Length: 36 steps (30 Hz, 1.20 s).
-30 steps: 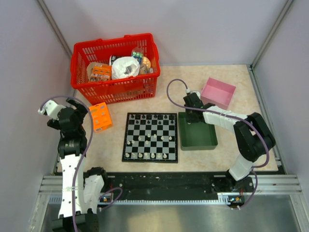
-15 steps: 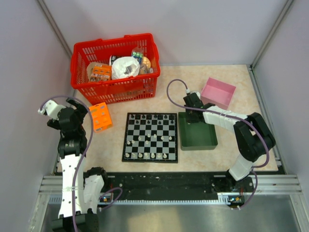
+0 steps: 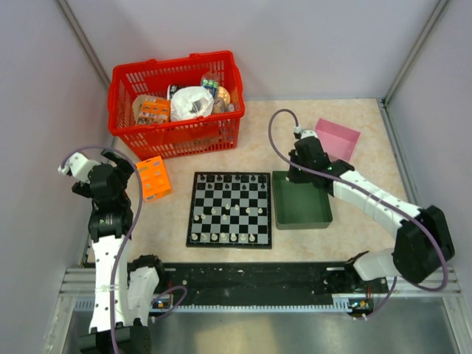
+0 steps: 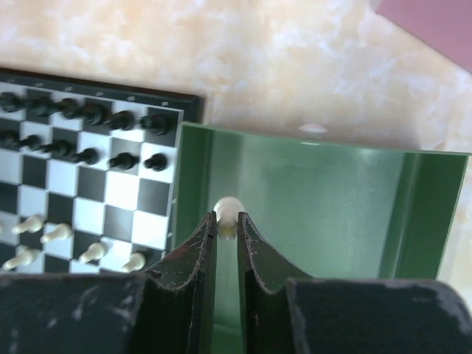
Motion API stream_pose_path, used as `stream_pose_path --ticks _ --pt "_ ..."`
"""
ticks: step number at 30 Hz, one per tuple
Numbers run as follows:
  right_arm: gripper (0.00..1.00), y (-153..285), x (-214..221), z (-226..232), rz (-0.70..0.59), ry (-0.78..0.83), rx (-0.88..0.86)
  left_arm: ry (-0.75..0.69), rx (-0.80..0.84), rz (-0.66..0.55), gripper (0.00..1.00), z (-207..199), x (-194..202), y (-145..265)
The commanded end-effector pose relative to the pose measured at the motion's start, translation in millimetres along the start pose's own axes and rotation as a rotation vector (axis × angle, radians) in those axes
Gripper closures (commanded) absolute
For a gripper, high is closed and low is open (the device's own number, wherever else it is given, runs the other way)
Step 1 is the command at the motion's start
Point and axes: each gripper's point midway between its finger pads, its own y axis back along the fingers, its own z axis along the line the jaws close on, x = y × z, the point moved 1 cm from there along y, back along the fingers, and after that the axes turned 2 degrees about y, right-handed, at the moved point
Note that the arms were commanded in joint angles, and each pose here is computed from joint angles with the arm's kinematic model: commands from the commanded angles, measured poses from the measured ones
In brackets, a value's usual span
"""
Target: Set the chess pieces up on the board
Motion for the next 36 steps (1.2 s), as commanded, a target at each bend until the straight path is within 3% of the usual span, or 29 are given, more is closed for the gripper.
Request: stream_pose_path --ticks 1,7,13,24,36 --pt "0.9 35.7 -0.6 24.2 -0.055 0.015 -0.079 0.031 0.034 -0.038 0.01 -7.1 -8.5 -0.6" --pt "0.91 63.0 25.2 70.7 -0.072 0.102 -0.155 0.041 0.051 -0.029 0.01 -9.9 -6.6 -0.2" --pt "0.92 70.0 88.4 111.9 0.01 0.21 -0.202 0.041 0.047 -0.04 0.01 -8.3 -9.6 2.7" --pt "0.94 63.8 154.8 107.6 0.134 0.257 -0.144 0.038 0.045 -0.038 0.01 -7.8 -8.3 2.0" --pt "0.94 50.5 172.0 112.6 0.158 0.286 -0.136 0.038 0.042 -0.043 0.01 -8.2 -10.2 1.0"
